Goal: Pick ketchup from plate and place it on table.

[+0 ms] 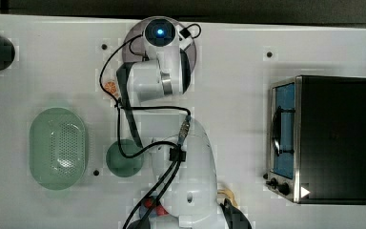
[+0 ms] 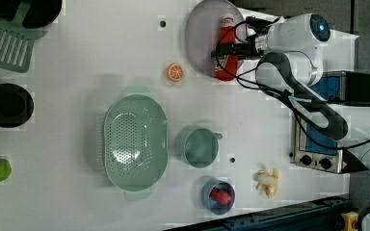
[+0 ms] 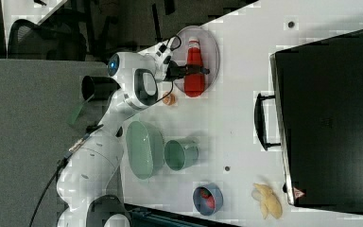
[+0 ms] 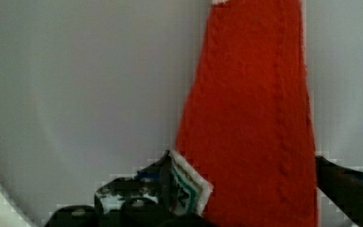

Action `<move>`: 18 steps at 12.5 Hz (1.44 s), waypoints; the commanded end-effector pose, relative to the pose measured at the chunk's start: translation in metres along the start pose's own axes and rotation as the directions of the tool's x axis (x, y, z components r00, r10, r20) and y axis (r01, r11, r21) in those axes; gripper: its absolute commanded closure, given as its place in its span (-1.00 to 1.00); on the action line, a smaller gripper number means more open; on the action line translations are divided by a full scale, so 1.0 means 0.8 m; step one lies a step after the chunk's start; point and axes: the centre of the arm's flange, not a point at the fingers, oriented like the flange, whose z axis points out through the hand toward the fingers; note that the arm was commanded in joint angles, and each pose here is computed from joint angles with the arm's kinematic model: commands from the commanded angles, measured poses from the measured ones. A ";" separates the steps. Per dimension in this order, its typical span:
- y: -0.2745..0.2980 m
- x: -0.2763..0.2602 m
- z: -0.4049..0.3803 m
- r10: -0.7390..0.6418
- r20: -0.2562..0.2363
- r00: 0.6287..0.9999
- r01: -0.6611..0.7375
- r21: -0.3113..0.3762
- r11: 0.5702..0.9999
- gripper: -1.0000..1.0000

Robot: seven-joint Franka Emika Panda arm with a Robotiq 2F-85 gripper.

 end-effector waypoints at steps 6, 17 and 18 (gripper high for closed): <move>0.003 0.025 -0.035 -0.026 -0.089 0.996 0.027 0.006 1.000 -0.18; 0.035 0.030 -0.250 0.093 -0.134 0.987 -0.083 0.081 0.993 -0.18; 0.044 0.026 -0.285 0.100 -0.152 0.983 -0.089 0.078 0.993 -0.18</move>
